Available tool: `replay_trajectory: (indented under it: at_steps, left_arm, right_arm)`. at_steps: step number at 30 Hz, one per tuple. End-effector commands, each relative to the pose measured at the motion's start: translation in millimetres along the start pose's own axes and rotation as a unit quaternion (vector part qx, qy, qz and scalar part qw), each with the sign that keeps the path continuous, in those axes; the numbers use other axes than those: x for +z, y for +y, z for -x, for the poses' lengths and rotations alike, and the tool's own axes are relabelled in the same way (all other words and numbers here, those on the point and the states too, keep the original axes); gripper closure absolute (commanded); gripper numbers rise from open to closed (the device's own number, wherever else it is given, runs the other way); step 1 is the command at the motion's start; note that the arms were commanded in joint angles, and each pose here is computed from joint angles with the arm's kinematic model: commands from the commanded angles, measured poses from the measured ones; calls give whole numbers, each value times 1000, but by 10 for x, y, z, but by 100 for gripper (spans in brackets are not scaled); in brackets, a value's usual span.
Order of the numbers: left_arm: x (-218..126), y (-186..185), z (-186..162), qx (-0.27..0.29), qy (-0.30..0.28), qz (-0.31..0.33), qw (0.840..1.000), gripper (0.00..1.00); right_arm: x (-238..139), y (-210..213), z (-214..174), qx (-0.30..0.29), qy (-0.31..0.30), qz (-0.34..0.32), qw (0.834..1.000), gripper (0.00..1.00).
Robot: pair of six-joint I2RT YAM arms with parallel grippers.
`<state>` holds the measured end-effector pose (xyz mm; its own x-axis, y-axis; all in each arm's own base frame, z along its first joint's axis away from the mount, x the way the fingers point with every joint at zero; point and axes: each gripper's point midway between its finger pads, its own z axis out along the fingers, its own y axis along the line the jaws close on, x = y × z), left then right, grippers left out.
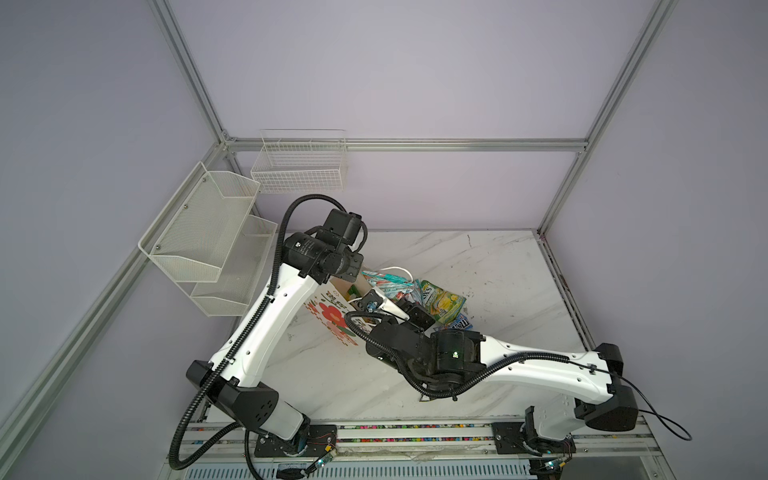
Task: Place the snacks into the paper bag
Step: 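Lower the teal bag into the paper bag held by the left gripper, then open the right gripper to release the teal bag inside the paper bag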
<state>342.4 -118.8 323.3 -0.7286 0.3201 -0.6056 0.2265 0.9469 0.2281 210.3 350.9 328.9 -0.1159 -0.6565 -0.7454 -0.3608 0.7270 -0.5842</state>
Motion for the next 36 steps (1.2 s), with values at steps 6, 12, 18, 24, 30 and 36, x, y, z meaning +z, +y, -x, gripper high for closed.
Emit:
replay_trajectory:
  at_steps: [6,12,18,24,30,36]
  left_arm:
    - [-248,67,176,-5,-44,-4,999,100]
    - [-249,63,173,-5,-44,-5,999,100]
    - [-238,61,159,-4,-41,-5,999,100]
    - [-246,66,159,-5,-42,-4,999,100]
    - [-253,68,164,-6,-43,-5,999,100]
    - [-258,64,173,-7,-45,-6,999,100]
  right_arm:
    - [-4,11,38,-5,-2,-6,1000,100]
    - [9,62,70,-5,-1,1,1000,100]
    - [-40,53,143,19,-12,24,999,98]
    - [-144,-38,251,58,-32,49,997,87]
    - [-259,-147,341,105,-55,77,990,44]
    - [-413,-335,426,153,-80,100,980,37]
